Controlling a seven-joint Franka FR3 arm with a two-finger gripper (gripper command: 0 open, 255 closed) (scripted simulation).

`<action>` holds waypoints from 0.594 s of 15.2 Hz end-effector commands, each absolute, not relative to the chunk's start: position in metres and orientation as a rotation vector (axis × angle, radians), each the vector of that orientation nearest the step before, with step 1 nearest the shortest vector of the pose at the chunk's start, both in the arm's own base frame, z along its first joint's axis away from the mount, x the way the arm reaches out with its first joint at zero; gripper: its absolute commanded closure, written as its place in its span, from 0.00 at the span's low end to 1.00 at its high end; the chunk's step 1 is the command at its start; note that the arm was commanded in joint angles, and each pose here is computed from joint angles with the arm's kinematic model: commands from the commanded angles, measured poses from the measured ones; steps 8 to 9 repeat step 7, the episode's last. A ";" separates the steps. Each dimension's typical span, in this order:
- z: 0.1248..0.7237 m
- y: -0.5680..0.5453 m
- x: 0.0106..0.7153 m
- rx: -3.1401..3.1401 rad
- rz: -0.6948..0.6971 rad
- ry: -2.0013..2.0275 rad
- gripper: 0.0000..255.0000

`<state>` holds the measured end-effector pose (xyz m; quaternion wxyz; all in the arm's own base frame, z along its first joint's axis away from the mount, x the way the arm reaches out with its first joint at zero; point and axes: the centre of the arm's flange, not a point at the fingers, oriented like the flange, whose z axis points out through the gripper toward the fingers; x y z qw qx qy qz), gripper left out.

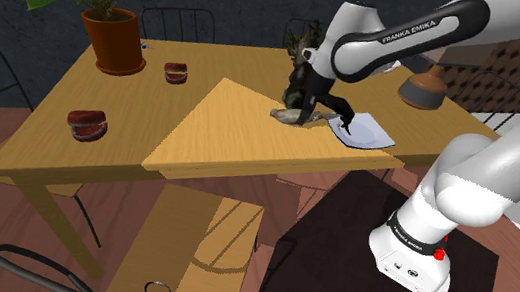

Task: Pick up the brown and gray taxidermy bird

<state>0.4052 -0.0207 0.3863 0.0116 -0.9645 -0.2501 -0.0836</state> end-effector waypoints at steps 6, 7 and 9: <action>0.418 -0.022 0.406 -3.008 -0.261 -0.780 1.00; 0.418 -0.022 0.406 -3.008 -0.261 -0.780 1.00; 0.418 -0.022 0.406 -3.008 -0.261 -0.780 1.00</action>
